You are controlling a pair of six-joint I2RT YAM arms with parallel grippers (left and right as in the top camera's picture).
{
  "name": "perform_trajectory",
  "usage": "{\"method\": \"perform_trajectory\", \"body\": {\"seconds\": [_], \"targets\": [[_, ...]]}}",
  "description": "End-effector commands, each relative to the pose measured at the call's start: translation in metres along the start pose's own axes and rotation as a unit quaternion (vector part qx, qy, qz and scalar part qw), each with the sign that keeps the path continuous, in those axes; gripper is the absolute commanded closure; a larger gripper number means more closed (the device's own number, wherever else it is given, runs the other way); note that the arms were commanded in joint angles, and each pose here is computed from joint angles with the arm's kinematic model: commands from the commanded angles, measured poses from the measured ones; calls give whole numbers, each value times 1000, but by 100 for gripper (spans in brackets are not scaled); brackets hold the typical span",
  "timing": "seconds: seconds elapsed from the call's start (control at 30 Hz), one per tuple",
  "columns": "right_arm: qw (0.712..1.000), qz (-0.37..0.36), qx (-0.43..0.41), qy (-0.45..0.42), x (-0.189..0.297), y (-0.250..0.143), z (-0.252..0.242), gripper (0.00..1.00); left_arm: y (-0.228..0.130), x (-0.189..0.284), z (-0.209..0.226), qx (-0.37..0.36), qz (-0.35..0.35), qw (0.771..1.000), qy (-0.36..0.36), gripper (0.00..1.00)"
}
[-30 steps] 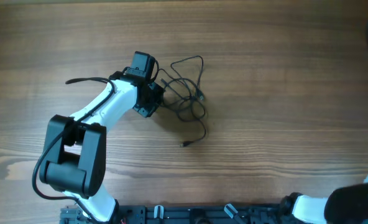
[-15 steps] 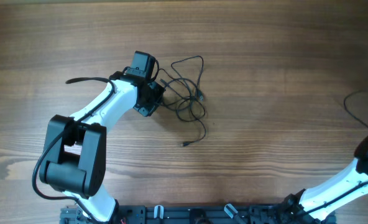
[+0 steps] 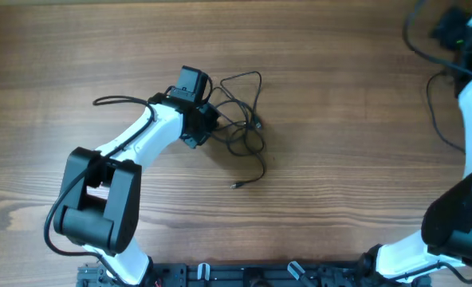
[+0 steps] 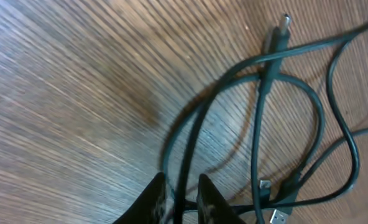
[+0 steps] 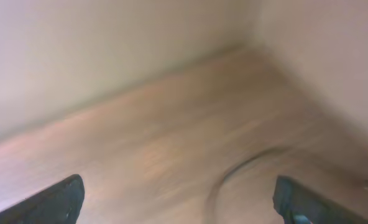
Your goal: Untangle cables
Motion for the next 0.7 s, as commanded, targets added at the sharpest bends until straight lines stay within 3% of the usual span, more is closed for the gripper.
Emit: {"method": "perform_trajectory", "body": {"seconds": [0.0, 0.03, 0.1, 0.17, 0.2, 0.23, 0.47, 0.57, 0.67], "targets": [[954, 78, 13, 290, 24, -44, 120, 0, 2, -4, 2, -7, -8, 1000, 6, 88], [940, 102, 13, 327, 30, -56, 139, 0, 1, -4, 2, -19, -6, 1000, 4, 90], [949, 134, 34, 284, 12, -79, 146, 0, 1, -4, 3, -47, -4, 999, 6, 89], [982, 151, 67, 92, -26, -94, 94, 0, -1, -4, 8, -47, -1, 999, 18, 88], [981, 164, 88, -46, -44, -105, 47, 0, -1, -3, 10, -46, 0, 999, 21, 86], [976, 173, 94, -94, -54, -114, 29, 1, -1, -3, 9, -46, 0, 999, 20, 83], [959, 257, 63, -98, -111, -194, -24, 18, -1, -3, 9, -46, 0, 999, 20, 84], [958, 286, 15, -12, -111, -213, -20, 46, -1, -3, 8, -40, -1, 999, 18, 83], [944, 329, -6, 1, -109, -251, -27, 59, -2, -4, 8, -42, 1, 999, 17, 86]]}}
Point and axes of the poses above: each gripper's point midway between its finger pads, its own x axis back along the fingers, its own z axis along the line the jaws close on, y = z × x, the point moved 1 cm from there along x, back along the fingers, and after that the axes turned 8 degrees about x, right-handed, at the moved point
